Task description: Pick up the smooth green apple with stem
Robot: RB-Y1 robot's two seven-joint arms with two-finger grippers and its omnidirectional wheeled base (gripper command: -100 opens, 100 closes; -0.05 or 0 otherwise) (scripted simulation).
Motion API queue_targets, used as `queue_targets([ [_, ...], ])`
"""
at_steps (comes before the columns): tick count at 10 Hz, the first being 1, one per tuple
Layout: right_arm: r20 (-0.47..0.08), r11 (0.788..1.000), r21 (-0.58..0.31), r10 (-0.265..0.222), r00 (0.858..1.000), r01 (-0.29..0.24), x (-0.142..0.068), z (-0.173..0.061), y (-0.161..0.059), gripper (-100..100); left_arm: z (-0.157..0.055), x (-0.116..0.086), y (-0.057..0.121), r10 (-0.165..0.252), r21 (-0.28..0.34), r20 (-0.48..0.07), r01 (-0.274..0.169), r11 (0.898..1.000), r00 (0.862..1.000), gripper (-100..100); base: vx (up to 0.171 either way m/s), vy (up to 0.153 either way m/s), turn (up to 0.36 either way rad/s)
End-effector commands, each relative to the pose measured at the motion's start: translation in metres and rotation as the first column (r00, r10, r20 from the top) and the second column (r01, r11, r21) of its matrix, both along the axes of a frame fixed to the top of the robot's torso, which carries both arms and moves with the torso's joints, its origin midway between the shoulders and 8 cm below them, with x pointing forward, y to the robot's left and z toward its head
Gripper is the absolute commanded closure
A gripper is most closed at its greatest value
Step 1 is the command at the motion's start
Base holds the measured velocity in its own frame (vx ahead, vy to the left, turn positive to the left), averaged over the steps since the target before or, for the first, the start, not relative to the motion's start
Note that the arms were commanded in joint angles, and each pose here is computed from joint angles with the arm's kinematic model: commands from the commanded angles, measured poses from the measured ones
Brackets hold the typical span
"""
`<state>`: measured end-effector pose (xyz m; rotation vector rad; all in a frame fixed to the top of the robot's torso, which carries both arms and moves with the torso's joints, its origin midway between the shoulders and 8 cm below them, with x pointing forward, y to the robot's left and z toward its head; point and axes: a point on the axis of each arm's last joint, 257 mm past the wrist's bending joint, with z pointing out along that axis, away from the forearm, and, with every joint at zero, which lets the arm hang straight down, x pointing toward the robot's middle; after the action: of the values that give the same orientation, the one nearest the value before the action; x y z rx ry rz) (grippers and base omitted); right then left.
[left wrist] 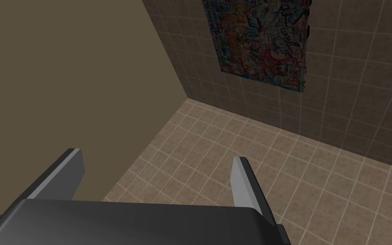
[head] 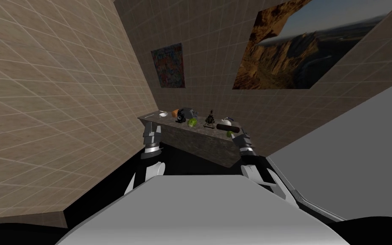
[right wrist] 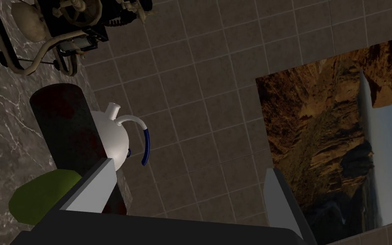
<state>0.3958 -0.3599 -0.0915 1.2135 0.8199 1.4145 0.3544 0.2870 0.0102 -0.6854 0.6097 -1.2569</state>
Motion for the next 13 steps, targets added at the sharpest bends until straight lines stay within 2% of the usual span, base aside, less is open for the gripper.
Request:
queue_targets([
  [1, -0.033, 0.998, 0.056, 0.002, 0.999, 0.000, 0.004, -0.007, -0.009, -100, 0.000, 0.000, 0.000, 0.000, 0.000, 0.000, 0.000, 1.000, 1.000, 0, -0.020, 0.057, 0.080],
  [3, -0.044, 0.995, 0.104, 0.008, 0.999, -0.003, 0.005, -0.012, -0.010, -100, 0.000, 0.000, 0.000, 0.000, 0.000, 0.000, 0.000, 1.000, 1.000, 0, -0.012, 0.038, 0.013],
  [4, -0.077, 0.989, 0.147, 0.005, 0.997, 0.006, 0.008, -0.019, -0.020, -100, 0.000, 0.000, 0.000, 0.000, 0.000, 0.000, 0.000, 1.000, 1.000, 0, -0.013, 0.044, 0.078],
  [6, -0.081, 0.982, 0.188, 0.012, 0.997, 0.004, 0.008, -0.022, -0.020, -100, 0.000, 0.000, 0.000, 0.000, 0.000, 0.000, 0.000, 1.000, 1.000, 0, -0.005, 0.032, 0.019],
  [7, -0.112, 0.972, 0.235, 0.009, 0.994, 0.017, 0.011, -0.030, -0.030, -100, 0.000, 0.000, 0.000, 0.000, 0.000, 0.000, 0.000, 1.000, 1.000, 0, -0.006, 0.045, 0.070],
  [9, -0.119, 0.961, 0.275, 0.014, 0.993, 0.020, 0.011, -0.034, -0.031, -100, 0.000, 0.000, 0.000, 0.000, 0.000, 0.000, 0.000, 1.000, 1.000, 0, -0.007, 0.031, 0.018],
  [10, -0.150, 0.947, 0.320, 0.011, 0.989, 0.038, 0.013, -0.042, -0.040, -100, 0.000, 0.000, 0.000, 0.000, 0.000, 0.000, 0.000, 1.000, 1.000, 0, -0.001, 0.041, 0.061],
  [12, -0.157, 0.931, 0.364, 0.015, 0.987, 0.044, 0.013, -0.046, -0.042, -100, 0.000, 0.000, 0.000, 0.000, 0.000, 0.000, 0.000, 1.000, 1.000, 0, -0.003, 0.037, 0.019],
  [13, -0.186, 0.912, 0.406, 0.012, 0.982, 0.066, 0.015, -0.054, -0.051, -100, 0.000, 0.000, 0.000, 0.000, 0.000, 0.000, 0.000, 1.000, 1.000, 0, 0.003, 0.037, 0.077],
])
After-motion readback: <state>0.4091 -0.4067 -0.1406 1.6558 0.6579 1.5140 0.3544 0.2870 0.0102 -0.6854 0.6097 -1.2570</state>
